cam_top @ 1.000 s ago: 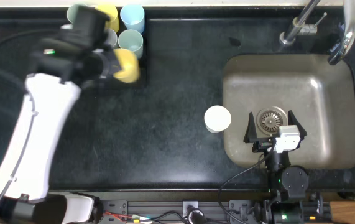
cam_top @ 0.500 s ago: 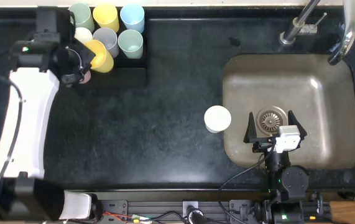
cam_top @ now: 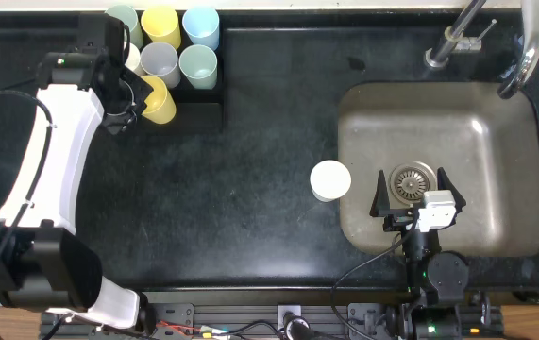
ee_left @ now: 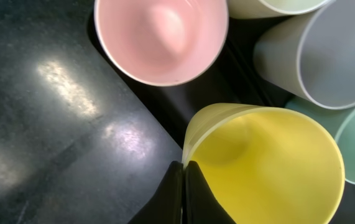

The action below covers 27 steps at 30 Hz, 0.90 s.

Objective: Store Cups

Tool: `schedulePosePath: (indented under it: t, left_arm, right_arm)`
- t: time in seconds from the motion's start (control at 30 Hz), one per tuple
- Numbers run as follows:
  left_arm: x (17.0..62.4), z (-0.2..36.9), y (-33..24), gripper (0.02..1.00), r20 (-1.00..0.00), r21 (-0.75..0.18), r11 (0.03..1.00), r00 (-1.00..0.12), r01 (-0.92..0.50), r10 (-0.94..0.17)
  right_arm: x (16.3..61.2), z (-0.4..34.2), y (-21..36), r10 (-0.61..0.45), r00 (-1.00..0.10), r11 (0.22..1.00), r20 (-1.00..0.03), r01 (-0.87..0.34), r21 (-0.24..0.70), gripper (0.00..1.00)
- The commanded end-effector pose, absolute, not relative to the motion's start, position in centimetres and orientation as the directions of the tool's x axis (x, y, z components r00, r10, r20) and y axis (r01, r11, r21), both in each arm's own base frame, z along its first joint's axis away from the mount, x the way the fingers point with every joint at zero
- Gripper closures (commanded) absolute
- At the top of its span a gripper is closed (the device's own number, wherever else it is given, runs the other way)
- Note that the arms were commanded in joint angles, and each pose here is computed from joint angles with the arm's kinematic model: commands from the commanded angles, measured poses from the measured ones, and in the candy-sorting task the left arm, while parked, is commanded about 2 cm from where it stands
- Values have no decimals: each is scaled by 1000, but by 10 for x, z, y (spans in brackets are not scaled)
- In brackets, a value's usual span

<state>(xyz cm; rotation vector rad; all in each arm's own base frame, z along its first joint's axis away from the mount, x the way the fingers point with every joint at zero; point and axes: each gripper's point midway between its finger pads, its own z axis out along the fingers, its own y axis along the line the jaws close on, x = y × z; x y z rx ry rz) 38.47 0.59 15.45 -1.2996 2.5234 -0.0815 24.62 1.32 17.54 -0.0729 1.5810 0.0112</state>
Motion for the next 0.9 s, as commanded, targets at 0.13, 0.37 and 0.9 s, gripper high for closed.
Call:
schedulePosePath:
  t: [0.13, 0.37, 0.9]
  left_arm:
    - [387, 142, 9, 982, -260, -137, 586, -542, -799, -799]
    - [400, 133, 3, 982, -276, -149, 598, -547, -788, -790]
    - [405, 118, 7, 980, -284, -115, 596, -549, -795, -786]
  right_arm:
    - [246, 172, 15, -43, -10, 997, -999, -65, -42, 3]
    - [246, 172, 15, -43, -10, 997, -999, -65, -42, 5]
    - [246, 172, 15, -43, -10, 997, -999, -65, -42, 3]
